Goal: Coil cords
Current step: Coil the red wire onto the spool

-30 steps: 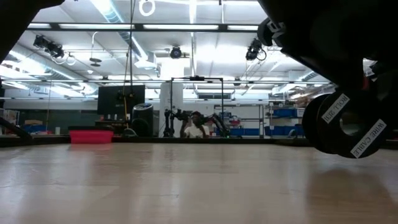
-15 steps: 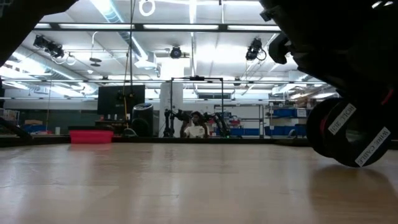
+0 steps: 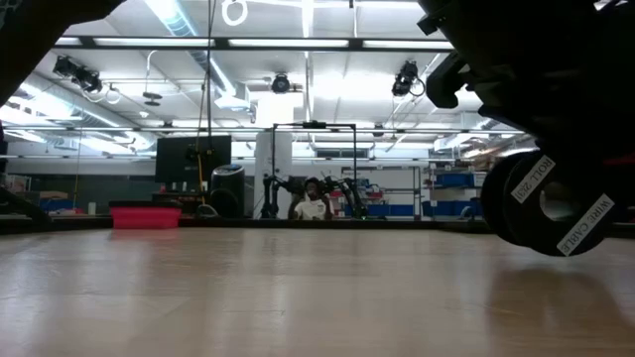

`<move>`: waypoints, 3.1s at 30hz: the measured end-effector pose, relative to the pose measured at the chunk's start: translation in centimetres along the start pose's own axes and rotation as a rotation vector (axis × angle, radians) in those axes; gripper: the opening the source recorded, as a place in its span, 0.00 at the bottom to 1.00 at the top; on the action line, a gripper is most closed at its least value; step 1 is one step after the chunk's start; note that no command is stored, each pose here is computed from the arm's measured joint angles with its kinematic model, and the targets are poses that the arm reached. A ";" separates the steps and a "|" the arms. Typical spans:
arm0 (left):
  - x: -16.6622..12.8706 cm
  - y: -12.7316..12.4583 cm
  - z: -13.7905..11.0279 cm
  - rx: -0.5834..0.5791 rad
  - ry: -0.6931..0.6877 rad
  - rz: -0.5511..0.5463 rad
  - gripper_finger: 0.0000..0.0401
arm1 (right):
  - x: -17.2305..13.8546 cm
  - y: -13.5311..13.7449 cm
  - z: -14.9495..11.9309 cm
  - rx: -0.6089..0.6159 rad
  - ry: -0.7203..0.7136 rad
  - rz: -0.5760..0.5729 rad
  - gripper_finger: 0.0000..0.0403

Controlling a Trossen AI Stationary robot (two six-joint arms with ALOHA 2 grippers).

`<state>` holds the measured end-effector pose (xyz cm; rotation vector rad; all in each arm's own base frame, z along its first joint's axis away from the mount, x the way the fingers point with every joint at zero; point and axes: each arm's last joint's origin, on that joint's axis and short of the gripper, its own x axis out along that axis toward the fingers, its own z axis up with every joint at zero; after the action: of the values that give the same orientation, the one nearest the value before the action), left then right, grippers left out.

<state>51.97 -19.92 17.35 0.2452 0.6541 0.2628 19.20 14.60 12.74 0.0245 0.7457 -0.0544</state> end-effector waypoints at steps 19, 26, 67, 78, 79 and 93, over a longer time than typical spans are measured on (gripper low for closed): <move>0.4 -0.5 -0.5 -0.020 0.008 -0.021 0.18 | 0.0 0.0 0.0 0.004 -0.004 -0.001 0.00; 0.3 -0.7 -0.5 0.008 0.007 -0.022 0.18 | 0.0 0.0 0.1 0.003 -0.005 0.000 0.00; -0.4 -1.3 -0.5 0.145 -0.017 0.034 0.02 | 0.0 0.0 0.1 0.001 -0.010 -0.008 0.00; 0.5 -0.2 0.0 0.111 -0.014 -0.063 0.01 | 0.0 0.0 0.0 0.002 -0.007 -0.004 0.00; 0.6 0.0 0.0 0.110 -0.014 -0.059 0.00 | 0.0 0.0 0.0 0.002 -0.007 -0.006 0.00; 0.6 0.3 -0.4 0.115 0.024 0.005 0.11 | 0.0 -0.1 0.1 0.018 -0.015 -0.017 0.00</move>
<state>52.12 -19.41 16.74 0.3540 0.6934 0.2340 19.26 14.53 12.78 0.0350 0.7307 -0.0773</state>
